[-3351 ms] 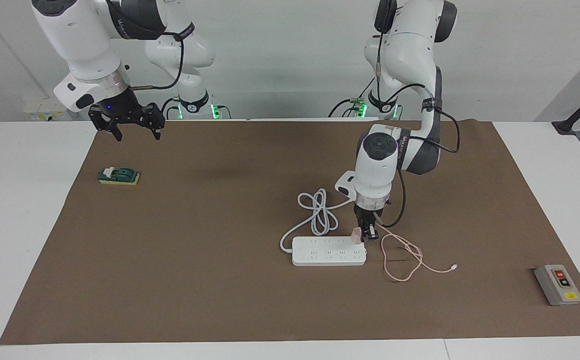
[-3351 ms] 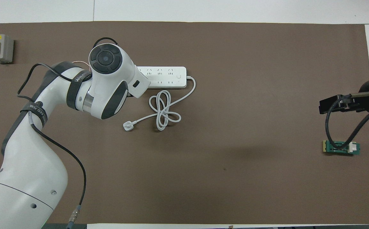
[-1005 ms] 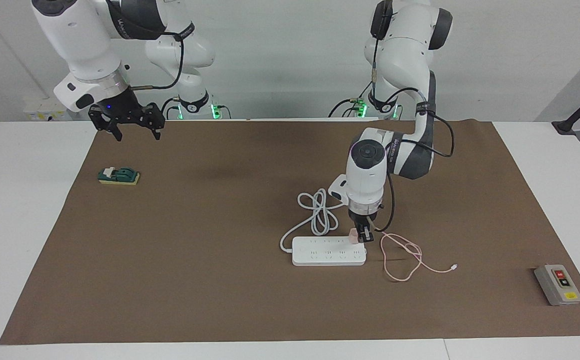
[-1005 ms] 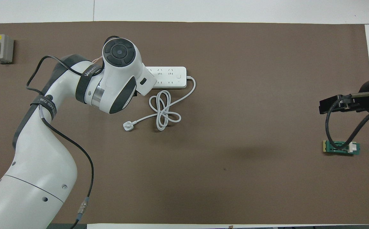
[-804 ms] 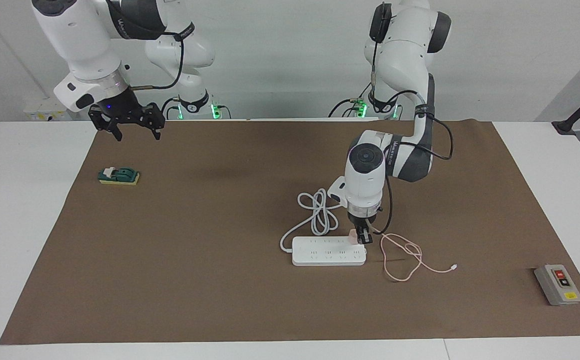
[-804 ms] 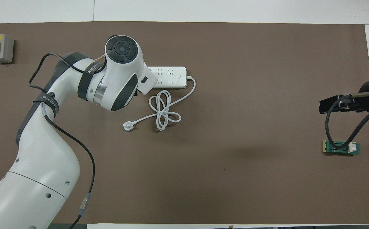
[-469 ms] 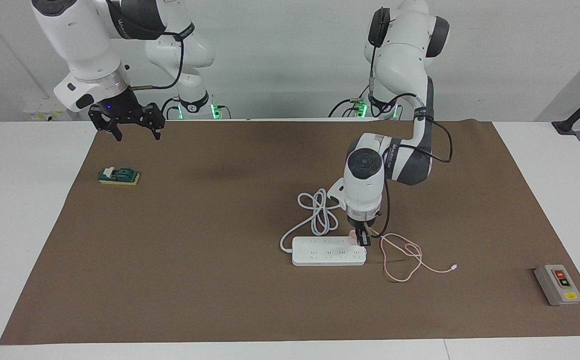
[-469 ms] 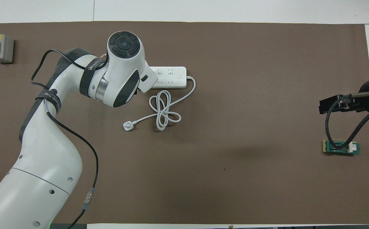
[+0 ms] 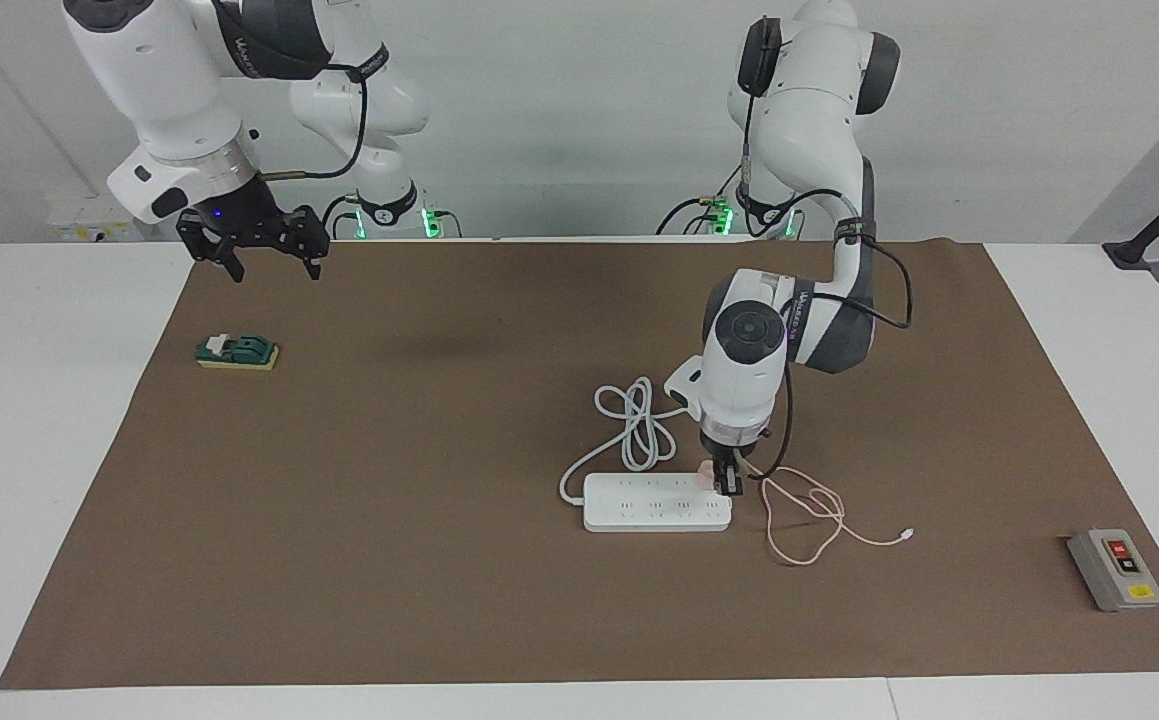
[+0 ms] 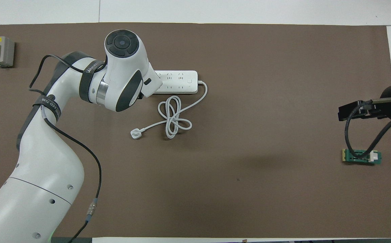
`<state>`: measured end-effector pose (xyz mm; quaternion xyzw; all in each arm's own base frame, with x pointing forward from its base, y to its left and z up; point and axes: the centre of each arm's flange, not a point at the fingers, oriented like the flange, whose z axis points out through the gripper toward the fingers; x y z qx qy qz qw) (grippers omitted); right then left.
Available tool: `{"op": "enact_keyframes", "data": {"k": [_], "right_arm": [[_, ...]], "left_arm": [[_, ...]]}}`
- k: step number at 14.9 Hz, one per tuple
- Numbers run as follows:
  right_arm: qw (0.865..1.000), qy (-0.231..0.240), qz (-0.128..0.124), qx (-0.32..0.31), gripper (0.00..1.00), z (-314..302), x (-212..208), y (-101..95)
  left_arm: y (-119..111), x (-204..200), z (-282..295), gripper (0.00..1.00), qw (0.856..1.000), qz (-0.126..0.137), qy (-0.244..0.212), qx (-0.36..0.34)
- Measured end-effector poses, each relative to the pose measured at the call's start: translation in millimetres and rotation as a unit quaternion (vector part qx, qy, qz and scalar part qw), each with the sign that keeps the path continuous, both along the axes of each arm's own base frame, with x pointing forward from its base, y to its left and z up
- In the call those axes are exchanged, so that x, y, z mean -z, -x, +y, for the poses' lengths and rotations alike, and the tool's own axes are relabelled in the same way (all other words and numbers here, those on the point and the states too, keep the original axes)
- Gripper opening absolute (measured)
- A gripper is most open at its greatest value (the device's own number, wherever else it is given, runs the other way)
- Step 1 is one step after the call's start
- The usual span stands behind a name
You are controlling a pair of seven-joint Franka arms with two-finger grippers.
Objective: Plug charger into power strip
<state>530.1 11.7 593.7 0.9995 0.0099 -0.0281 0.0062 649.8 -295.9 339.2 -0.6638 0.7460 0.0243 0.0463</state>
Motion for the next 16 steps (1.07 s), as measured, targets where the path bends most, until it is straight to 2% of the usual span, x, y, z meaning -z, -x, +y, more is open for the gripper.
{"op": "enact_keyframes", "data": {"k": [8, 16], "right_arm": [[1.000, 0.000, 0.000, 0.000, 1.00, 0.0, 0.0, 0.0], [1.000, 0.000, 0.000, 0.000, 1.00, 0.0, -0.1, 0.1]], "left_arm": [[3.1, 4.8, -8.0, 0.29, 1.000, -0.006, -0.019, 0.016], [3.5, 4.8, -8.7, 0.29, 1.000, -0.008, -0.021, 0.004]]}}
